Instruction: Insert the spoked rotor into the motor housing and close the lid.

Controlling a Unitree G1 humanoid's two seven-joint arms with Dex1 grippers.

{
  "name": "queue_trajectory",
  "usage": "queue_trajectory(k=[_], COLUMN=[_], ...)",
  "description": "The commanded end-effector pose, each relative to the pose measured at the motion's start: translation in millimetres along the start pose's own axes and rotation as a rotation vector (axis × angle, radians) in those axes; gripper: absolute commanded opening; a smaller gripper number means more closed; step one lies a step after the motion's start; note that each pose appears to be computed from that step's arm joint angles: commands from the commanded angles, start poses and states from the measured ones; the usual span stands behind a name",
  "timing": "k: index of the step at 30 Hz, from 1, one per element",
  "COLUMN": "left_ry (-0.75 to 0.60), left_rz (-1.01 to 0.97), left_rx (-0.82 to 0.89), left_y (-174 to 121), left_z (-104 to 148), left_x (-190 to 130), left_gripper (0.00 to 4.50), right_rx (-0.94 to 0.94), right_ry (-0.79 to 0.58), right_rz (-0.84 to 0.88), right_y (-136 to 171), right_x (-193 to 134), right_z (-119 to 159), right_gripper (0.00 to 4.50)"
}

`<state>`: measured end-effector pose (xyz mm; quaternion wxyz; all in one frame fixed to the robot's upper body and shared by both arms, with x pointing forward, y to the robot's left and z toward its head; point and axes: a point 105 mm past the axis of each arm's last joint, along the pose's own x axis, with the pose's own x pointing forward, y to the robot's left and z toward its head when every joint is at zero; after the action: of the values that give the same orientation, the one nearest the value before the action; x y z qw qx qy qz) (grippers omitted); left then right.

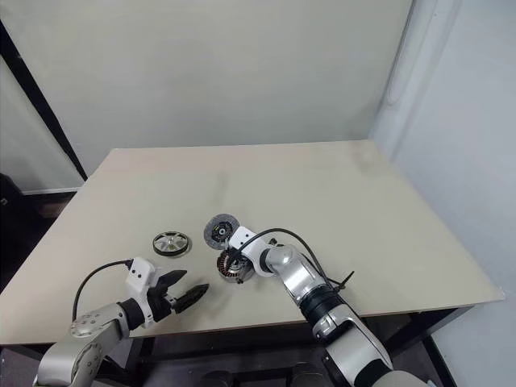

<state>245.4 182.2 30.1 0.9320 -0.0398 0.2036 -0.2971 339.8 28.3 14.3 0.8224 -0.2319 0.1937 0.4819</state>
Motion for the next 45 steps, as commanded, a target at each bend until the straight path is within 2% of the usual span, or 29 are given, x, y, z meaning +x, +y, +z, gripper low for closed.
queue_trajectory(k=[1,11,27,42,45], left_ry=[-0.046,-0.041,-0.048,-0.052,-0.052], left_rz=[-0.018,-0.022,-0.021,-0.034,-0.033], left_rx=[0.025,0.023,0.03,0.032,0.031], left_y=[-5,-5,-5,-9,-9], left_z=[14,12,15,15,15], left_x=[-1,0,0,2,1], left_gripper=[4.5,4.5,4.5,4.5,4.5], right_rx=[-0.028,-0.061,-0.04,-0.008,0.004], right_ry=[-0.061,-0.078,0.0,-0.017,-0.05], right_rz=[-0.008,0.05,0.015,-0.007,-0.018], right_y=[-4,4,-1,-4,-8], right_x=[-2,-11,0,3,-3], right_z=[22,34,12,14,22], right_gripper=[0.02,0.02,0.02,0.02,0.02])
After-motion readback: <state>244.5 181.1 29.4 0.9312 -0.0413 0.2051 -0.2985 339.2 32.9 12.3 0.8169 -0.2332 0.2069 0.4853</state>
